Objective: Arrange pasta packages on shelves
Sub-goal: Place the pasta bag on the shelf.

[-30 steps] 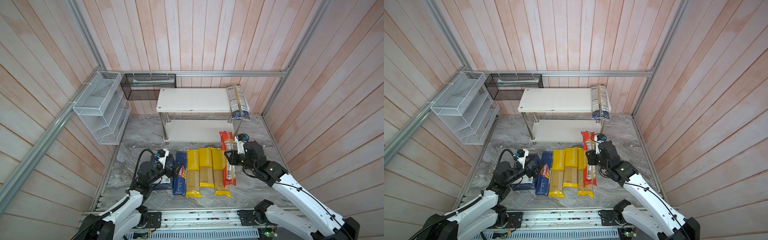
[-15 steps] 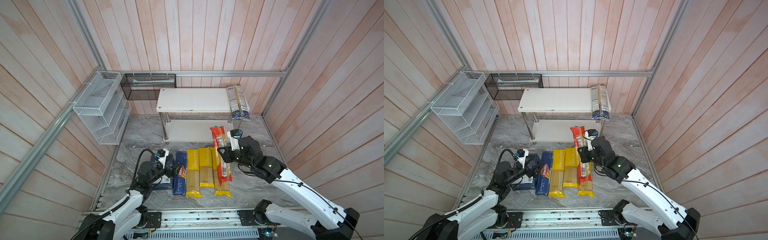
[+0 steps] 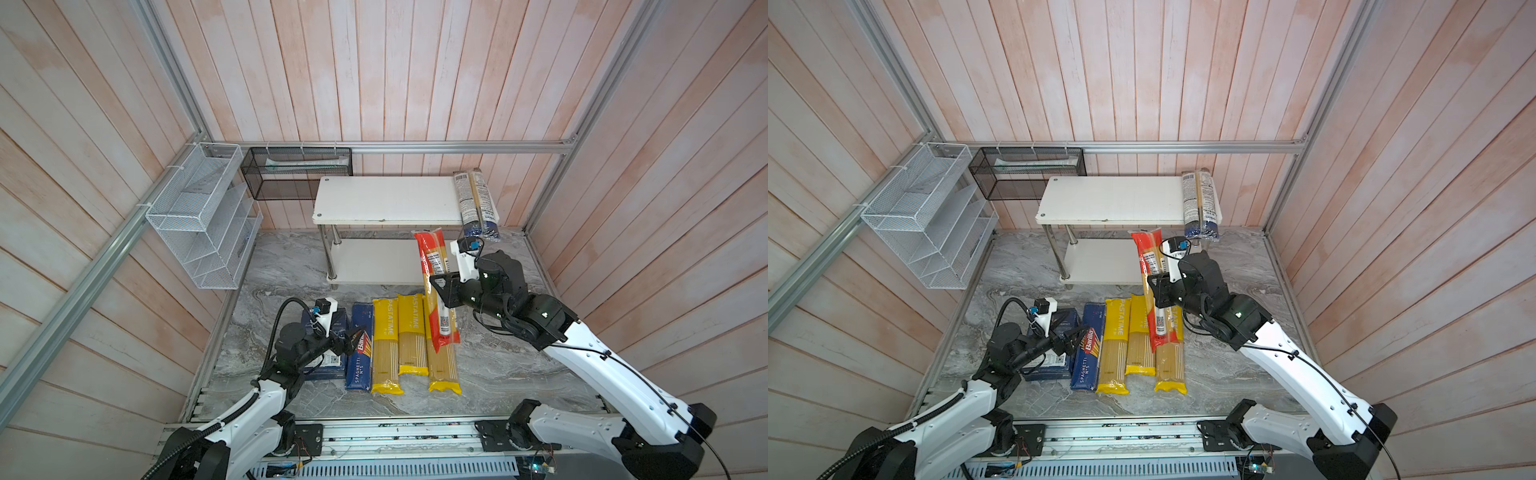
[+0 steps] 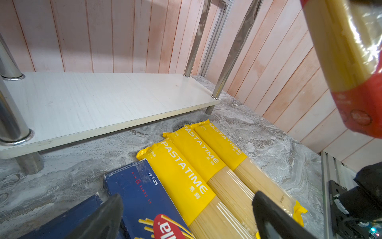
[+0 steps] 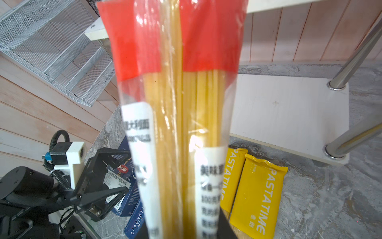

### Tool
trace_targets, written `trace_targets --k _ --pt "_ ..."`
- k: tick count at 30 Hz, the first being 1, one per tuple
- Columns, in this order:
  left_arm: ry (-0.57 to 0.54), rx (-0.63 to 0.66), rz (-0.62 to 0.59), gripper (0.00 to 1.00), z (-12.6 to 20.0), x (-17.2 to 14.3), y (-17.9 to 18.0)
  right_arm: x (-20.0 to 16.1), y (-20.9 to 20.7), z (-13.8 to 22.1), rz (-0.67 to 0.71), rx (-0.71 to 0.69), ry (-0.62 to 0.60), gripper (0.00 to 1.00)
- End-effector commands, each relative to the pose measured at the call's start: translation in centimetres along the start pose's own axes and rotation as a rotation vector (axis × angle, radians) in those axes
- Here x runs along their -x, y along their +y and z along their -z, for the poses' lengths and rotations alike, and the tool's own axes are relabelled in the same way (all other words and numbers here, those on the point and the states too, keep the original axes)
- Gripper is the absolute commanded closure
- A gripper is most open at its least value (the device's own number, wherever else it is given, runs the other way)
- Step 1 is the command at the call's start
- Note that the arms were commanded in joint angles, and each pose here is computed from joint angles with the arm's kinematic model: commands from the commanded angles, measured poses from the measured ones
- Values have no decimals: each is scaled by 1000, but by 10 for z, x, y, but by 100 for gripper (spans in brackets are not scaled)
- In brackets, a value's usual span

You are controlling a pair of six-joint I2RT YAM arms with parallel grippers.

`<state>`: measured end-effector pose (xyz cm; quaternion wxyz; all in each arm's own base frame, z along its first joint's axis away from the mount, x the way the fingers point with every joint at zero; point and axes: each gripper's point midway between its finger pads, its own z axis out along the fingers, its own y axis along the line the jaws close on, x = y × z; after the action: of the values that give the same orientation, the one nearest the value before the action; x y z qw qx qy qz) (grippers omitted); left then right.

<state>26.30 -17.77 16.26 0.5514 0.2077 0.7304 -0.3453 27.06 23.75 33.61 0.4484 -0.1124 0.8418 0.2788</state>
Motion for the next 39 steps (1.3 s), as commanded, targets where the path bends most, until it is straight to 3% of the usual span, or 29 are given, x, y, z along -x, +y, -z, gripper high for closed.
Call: trace_targets --k 1,9,39 --pt "-2 -8 -20 0 0 0 -2 63 21 27 5 38 -193 100" --pt "-1 -7 -22 0 -1 0 -1 96 24 23 7 -16 -200 100" --pt "-20 1 -23 0 4 1 -2 199 18 -5 33 80 -266 100"
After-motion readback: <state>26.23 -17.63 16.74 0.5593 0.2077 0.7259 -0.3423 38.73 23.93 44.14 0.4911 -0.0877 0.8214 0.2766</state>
